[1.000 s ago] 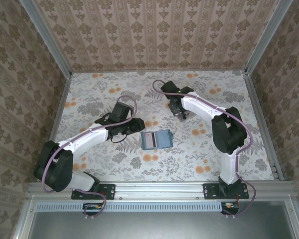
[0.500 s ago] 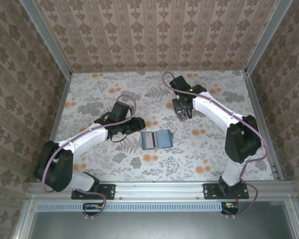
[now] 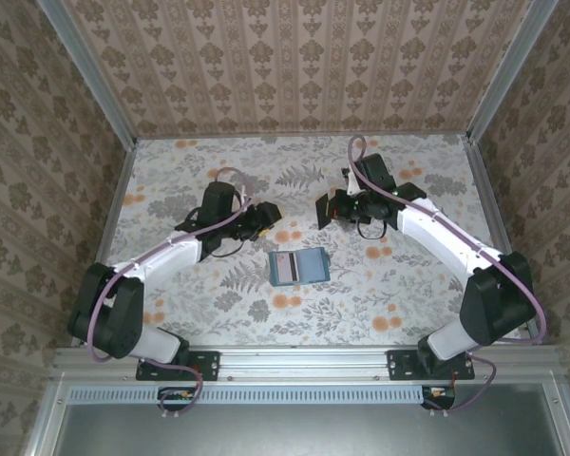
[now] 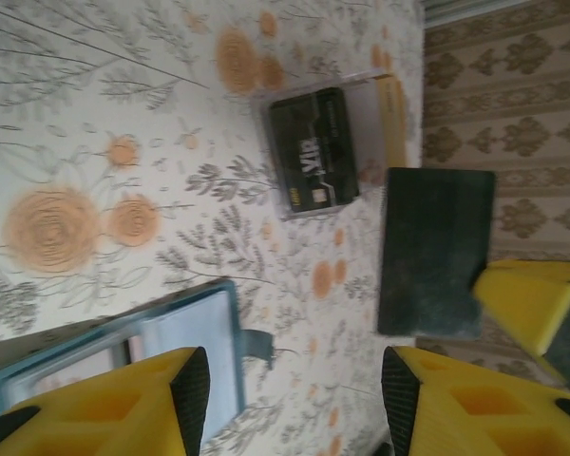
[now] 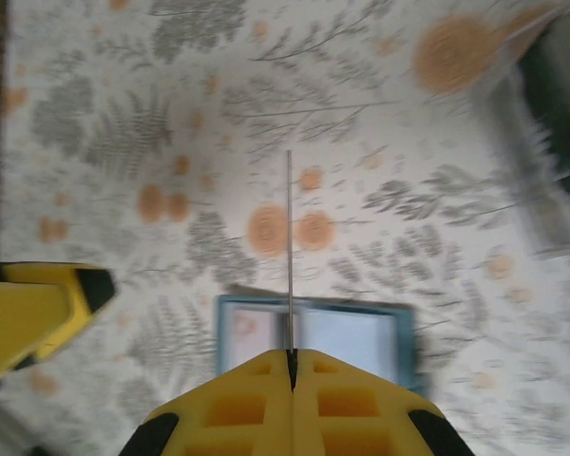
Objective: Put the credit cards into the card holder
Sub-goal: Pick up the credit card from the storage box, then insert the credit card into the card slot.
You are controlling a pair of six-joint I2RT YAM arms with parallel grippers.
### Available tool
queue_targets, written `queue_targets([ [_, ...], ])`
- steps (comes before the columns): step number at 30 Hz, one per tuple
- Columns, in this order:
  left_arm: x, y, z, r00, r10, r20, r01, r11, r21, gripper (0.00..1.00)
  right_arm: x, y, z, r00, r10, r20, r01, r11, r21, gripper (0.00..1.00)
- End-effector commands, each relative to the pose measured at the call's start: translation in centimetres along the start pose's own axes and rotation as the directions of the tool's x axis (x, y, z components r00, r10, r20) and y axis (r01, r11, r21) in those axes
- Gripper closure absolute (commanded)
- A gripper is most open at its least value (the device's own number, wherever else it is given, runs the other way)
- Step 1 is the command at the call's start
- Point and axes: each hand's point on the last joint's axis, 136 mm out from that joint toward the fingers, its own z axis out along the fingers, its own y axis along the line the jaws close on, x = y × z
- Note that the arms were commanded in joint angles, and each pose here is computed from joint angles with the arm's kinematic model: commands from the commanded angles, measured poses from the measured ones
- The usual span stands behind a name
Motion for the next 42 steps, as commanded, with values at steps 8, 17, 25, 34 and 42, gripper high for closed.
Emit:
queue_targets([
  [8,0.1,-3.5,1.3,0.996,-0.020,-0.082,0.037,0.976,0.214,0.50,0.3,3.9,-0.9,0.989,0.144,-0.020,-0.144,0.954,-0.263,1.00],
  [17,-0.1,-3.9,1.8,0.995,-0.043,-0.090,0.065,0.966,0.249,0.51,0.5,5.1,-0.9,0.982,0.184,-0.043,-0.187,0.917,-0.353,1.00],
  [25,-0.2,-4.4,2.3,0.992,-0.066,-0.107,0.095,0.951,0.295,0.61,0.6,5.4,-0.5,0.975,0.215,-0.059,-0.221,0.890,-0.398,1.00],
  [34,0.1,-3.9,2.2,0.991,-0.078,-0.107,0.107,0.949,0.297,0.74,0.9,4.8,0.3,0.969,0.237,-0.071,-0.246,0.890,-0.384,1.00],
  [42,0.3,-3.3,2.1,0.991,-0.089,-0.102,0.115,0.952,0.284,1.00,1.8,2.8,1.6,0.963,0.257,-0.082,-0.270,0.915,-0.299,0.94],
])
